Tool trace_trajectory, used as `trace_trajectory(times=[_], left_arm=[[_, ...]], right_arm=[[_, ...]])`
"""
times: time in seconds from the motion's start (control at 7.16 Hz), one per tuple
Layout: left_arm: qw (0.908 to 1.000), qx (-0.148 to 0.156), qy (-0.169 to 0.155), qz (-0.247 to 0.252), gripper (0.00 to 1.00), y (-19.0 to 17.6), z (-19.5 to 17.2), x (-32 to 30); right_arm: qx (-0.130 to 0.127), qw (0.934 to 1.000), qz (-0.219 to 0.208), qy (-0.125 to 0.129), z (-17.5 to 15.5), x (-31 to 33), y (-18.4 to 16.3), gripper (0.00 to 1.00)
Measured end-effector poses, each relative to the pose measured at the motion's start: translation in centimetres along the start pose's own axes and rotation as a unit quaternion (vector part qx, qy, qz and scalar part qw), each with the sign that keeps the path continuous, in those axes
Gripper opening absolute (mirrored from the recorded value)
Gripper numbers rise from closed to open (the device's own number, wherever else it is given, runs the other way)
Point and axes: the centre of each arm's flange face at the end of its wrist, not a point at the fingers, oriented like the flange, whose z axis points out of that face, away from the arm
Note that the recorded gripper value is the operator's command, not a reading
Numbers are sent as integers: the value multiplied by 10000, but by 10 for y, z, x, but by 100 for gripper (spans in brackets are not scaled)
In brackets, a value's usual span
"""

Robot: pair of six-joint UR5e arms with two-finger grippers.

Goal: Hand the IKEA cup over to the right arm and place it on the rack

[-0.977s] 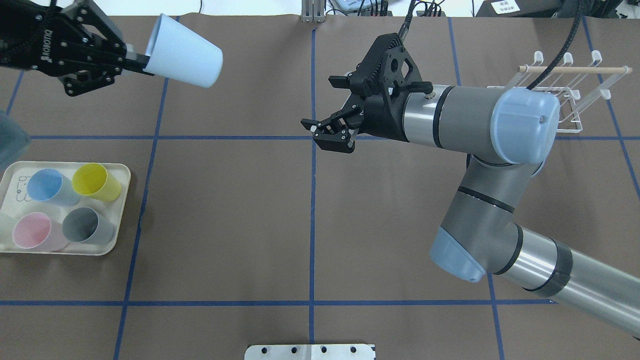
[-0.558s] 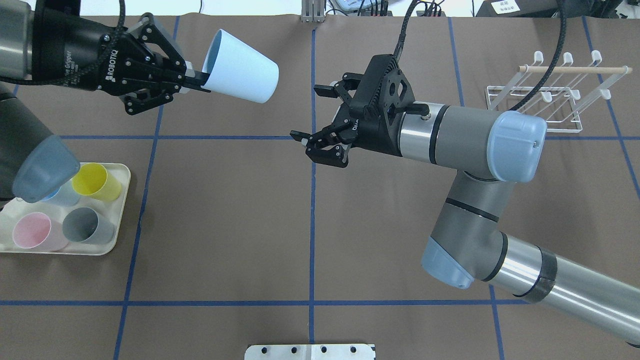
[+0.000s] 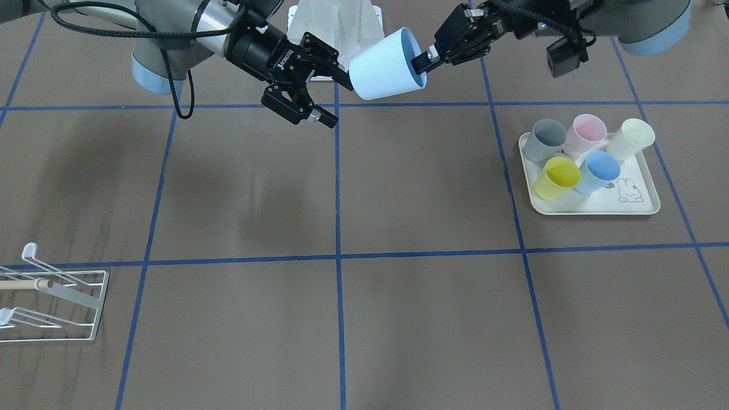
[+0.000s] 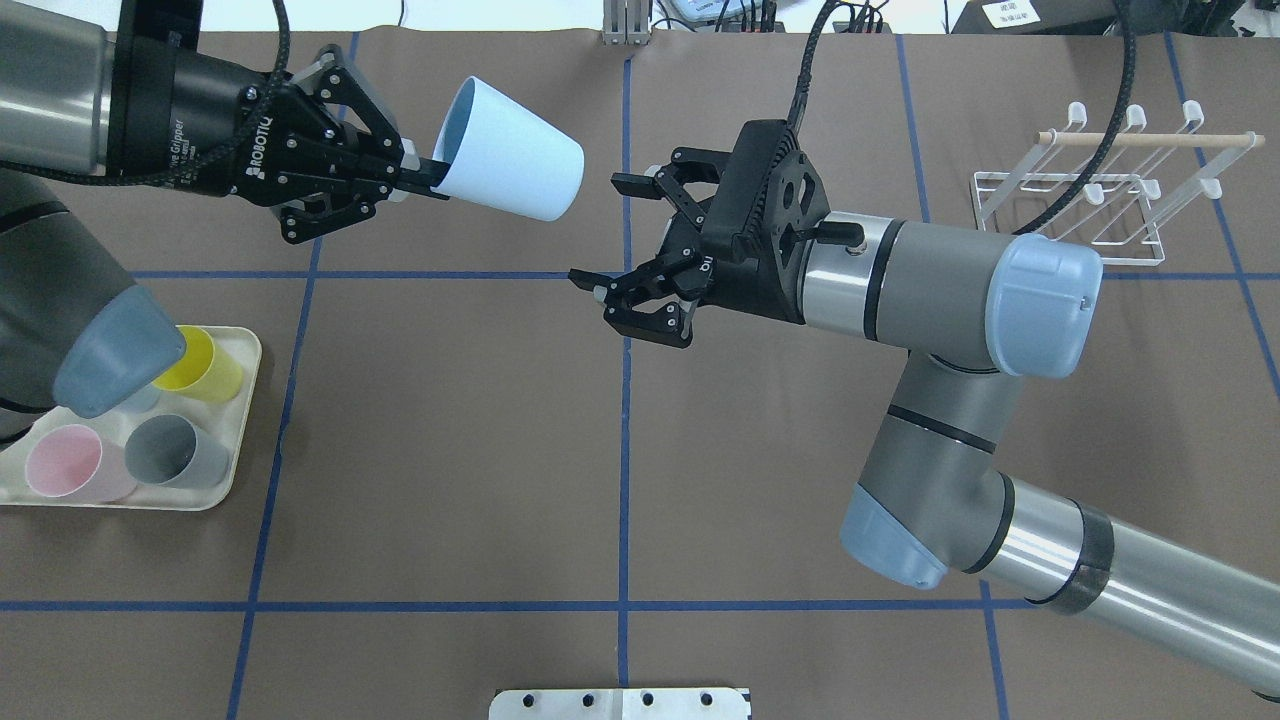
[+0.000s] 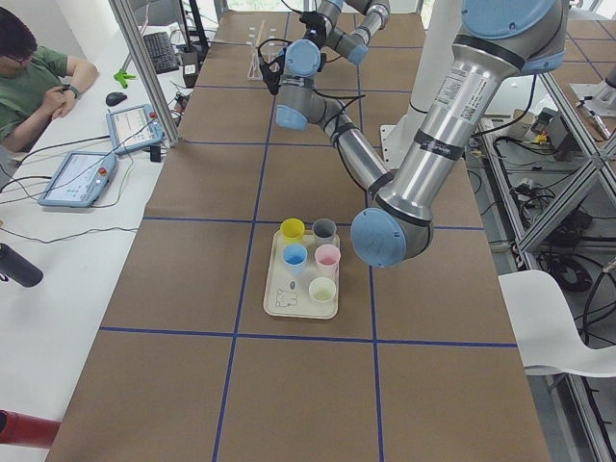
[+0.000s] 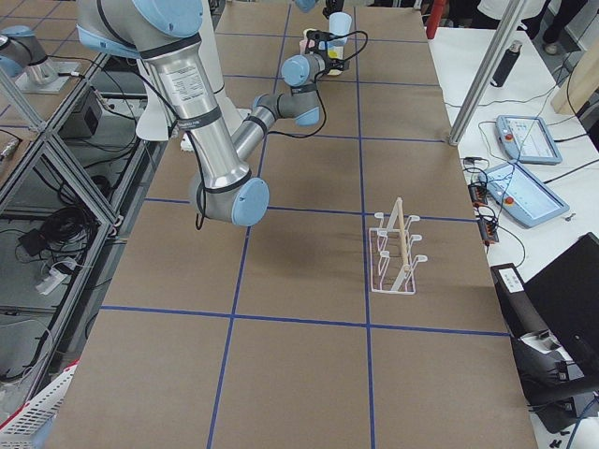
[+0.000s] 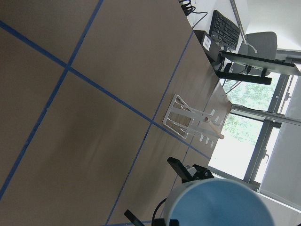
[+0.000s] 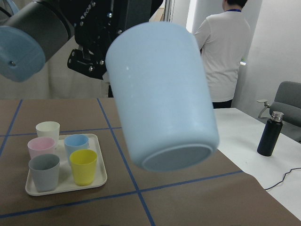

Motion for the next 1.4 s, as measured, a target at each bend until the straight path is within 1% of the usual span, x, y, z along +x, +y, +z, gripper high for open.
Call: trace_trajectory(times=[0.56, 0.84, 1.12, 1.4], left_arm=[[10000, 25, -7, -37, 0, 1, 6, -2], [10000, 61, 45, -57, 0, 6, 18, -6], [9999, 70, 58, -55, 0, 8, 22, -8], [10000, 71, 52, -37, 0, 8, 23, -8]], right_arm=[[85, 9999, -65, -17, -4, -3, -6, 89], [133, 9997, -210, -19, -6, -4, -11, 89], [199, 9990, -389, -18, -10, -5, -16, 89], [223, 9987, -453, 21, -11, -4, -18, 90]])
